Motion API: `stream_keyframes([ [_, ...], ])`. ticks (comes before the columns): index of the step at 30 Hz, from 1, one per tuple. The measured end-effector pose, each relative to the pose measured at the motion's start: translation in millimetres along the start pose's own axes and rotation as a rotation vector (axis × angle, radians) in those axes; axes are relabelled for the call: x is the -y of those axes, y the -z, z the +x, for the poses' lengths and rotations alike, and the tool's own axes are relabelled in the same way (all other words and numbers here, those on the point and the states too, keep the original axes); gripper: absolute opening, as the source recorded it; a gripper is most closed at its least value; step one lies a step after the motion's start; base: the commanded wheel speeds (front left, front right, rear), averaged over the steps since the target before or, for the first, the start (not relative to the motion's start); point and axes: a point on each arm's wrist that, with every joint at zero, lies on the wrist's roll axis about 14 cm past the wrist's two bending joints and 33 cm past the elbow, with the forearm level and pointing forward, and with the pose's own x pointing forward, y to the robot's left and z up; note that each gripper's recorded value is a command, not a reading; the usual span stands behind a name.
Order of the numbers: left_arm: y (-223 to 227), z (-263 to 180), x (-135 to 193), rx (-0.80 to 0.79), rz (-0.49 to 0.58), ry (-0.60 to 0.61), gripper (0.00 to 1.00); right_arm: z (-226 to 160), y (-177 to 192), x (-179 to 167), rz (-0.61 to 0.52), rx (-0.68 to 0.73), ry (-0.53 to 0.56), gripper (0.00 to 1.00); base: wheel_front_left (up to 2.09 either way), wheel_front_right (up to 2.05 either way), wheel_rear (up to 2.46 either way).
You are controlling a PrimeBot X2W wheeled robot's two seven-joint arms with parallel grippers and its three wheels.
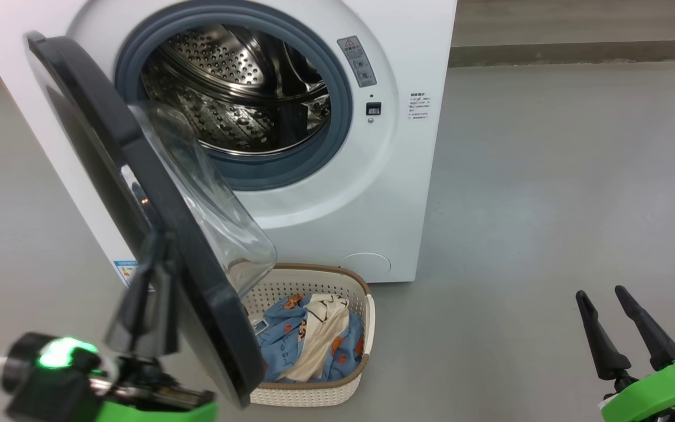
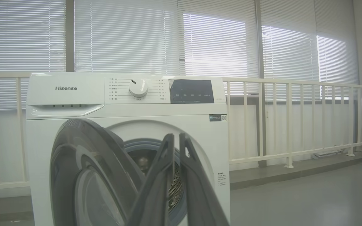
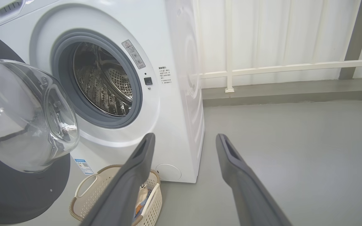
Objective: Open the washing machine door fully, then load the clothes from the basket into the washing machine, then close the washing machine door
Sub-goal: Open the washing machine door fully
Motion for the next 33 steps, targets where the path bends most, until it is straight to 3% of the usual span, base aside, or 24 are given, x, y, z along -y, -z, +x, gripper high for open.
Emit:
stream_keyframes([
  [6,12.2,0.8,37.1,-0.064,-0.091,0.084,0.0,0.5,6.8,-7.3,0.015,-0.015,-0.013,1.0,0.0,0.0,0.0],
  [16,55.0,-4.4,69.4,-0.217,-0.24,0.136,0.0,-3.6,11.4,-3.0,0.024,-0.025,0.007,1.0,0.0,0.0,0.0],
  [26,119.5,-21.2,68.9,-0.417,-0.304,0.077,0.0,-4.5,14.0,3.3,0.03,-0.031,0.031,1.0,0.0,0.0,0.0],
  [33,137.3,-26.3,58.3,-0.457,-0.317,0.014,0.0,-6.8,20.3,3.5,0.034,-0.051,0.034,1.0,0.0,0.0,0.0],
])
